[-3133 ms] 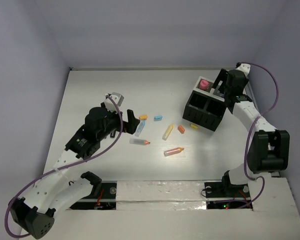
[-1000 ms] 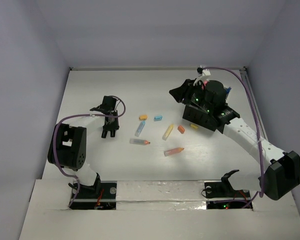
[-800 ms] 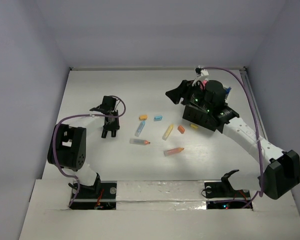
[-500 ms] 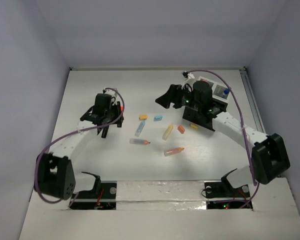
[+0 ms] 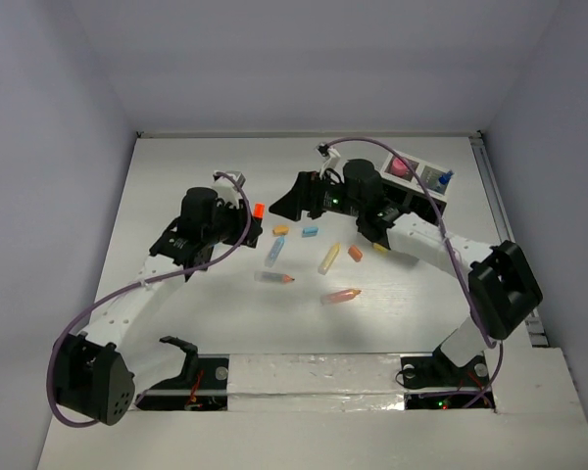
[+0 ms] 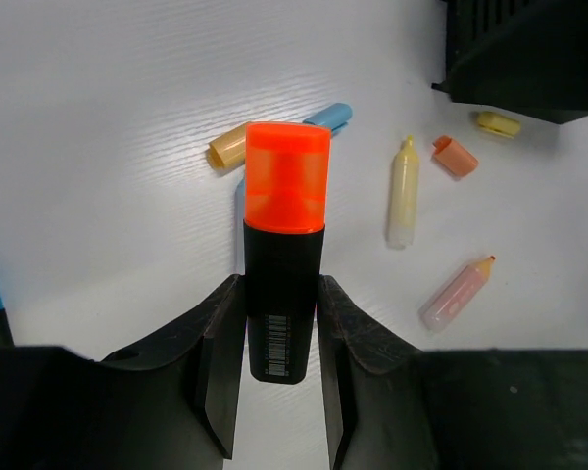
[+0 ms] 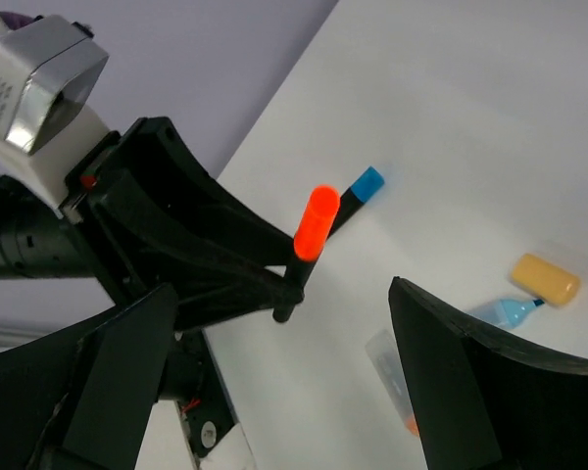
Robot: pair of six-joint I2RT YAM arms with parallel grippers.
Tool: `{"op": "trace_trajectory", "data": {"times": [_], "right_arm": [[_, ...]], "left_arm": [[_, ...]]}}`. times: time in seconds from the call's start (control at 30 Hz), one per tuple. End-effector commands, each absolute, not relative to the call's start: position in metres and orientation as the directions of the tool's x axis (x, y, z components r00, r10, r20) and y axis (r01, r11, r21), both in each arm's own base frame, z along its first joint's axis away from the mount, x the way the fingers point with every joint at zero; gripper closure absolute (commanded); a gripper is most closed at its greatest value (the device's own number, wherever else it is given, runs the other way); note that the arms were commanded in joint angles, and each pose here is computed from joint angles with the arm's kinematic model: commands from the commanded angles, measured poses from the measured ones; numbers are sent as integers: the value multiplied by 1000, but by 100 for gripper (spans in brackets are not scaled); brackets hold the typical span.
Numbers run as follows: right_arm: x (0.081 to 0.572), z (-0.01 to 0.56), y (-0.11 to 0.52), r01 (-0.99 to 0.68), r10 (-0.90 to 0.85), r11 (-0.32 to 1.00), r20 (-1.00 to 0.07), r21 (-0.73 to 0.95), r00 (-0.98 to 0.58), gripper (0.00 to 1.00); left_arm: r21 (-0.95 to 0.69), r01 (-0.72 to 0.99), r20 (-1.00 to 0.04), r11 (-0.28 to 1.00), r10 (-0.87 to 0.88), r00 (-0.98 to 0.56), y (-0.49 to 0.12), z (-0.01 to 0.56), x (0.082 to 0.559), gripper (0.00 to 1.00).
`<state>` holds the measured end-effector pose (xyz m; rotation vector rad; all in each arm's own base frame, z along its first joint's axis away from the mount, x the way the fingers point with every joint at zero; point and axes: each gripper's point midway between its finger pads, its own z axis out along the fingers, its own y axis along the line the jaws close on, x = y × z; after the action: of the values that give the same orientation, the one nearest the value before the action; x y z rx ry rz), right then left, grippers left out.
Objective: Sort the stationery into containers
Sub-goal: Pick up the pen from the center of the board.
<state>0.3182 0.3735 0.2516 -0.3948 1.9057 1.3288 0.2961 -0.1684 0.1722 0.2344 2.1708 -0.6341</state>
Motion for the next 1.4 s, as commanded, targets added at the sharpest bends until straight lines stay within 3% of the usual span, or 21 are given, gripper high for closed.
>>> {"op": "trace_trajectory", "data": {"times": [0.0, 0.3, 0.4, 0.53, 0.73, 0.83, 0.93, 1.07, 1.17, 1.37], "right_arm": [[321, 276, 394, -675, 196, 344, -753, 653, -628, 6], [328, 259, 419, -641, 179, 396, -740, 658, -648, 14], [329, 253, 420, -631, 179, 400, -732, 665, -658, 27], [326, 250, 424, -629, 176, 391, -725, 672, -666, 52], [325, 246, 425, -618, 171, 389, -712, 684, -681, 68], [325, 245, 427, -617, 166, 381, -707, 689, -687, 80], [326, 248, 426, -615, 186, 384, -710, 689, -679, 88], [337, 261, 418, -616, 230, 433, -741, 658, -630, 93], [351, 275, 412, -611, 265, 489, -774, 622, -576, 95], [394, 304, 371, -551, 366, 592, -805, 588, -466, 96]], "left_arm": [[-359, 478, -824, 802, -31, -566, -184, 195, 288, 98], [-350, 517, -841, 781, -19, -541, -190, 204, 281, 97], [-348, 526, -843, 776, -14, -537, -192, 205, 279, 97], [-348, 525, -843, 777, -14, -538, -192, 205, 279, 94], [-341, 518, -848, 785, -19, -530, -189, 206, 280, 90], [-342, 515, -848, 786, -22, -530, -189, 206, 280, 75], [-343, 512, -847, 788, -23, -531, -189, 205, 280, 44], [-333, 512, -852, 792, -19, -524, -187, 206, 280, 25], [-331, 513, -855, 792, -22, -518, -187, 208, 279, 14], [-314, 522, -864, 793, -11, -503, -187, 211, 275, 4]]}}
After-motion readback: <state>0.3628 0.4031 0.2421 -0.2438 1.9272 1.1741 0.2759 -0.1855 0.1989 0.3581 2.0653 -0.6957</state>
